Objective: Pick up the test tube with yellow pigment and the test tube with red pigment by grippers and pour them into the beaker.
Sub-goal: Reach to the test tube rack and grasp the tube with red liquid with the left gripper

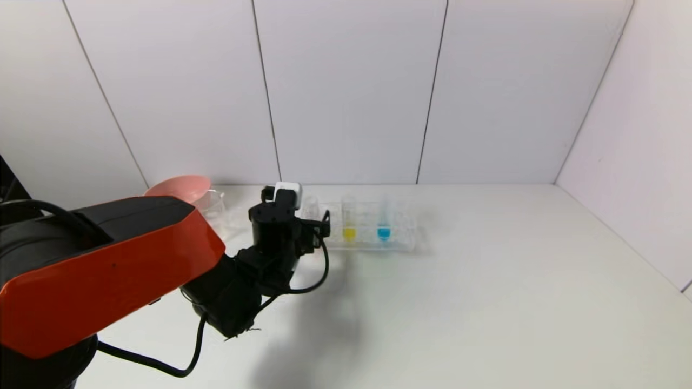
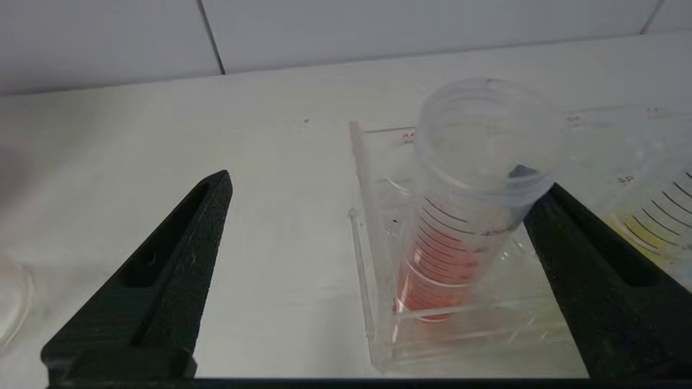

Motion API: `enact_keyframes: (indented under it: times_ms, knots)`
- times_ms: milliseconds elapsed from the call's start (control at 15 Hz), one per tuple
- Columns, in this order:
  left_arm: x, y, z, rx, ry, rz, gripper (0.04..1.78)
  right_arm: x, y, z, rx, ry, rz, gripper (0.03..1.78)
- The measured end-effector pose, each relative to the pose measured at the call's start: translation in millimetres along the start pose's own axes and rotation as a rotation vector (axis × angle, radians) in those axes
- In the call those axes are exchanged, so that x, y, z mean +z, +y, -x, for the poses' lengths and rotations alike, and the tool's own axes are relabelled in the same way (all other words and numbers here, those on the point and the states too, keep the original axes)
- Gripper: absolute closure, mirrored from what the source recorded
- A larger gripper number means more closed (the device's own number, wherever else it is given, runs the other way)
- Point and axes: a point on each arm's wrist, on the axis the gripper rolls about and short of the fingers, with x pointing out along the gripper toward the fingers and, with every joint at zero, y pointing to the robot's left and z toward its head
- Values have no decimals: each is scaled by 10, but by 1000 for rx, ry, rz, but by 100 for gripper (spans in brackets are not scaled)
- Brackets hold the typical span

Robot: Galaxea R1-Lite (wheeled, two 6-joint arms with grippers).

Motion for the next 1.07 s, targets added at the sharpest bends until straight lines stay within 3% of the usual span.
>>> enact_keyframes:
  times_ms: [333,1067]
  knots:
    - [50,52,177,-44,-37,20,4,1,0,0,1,0,0,10]
    - [82,-73,-11,-43,-93,39,4,2,0,0,2,-1,0,10]
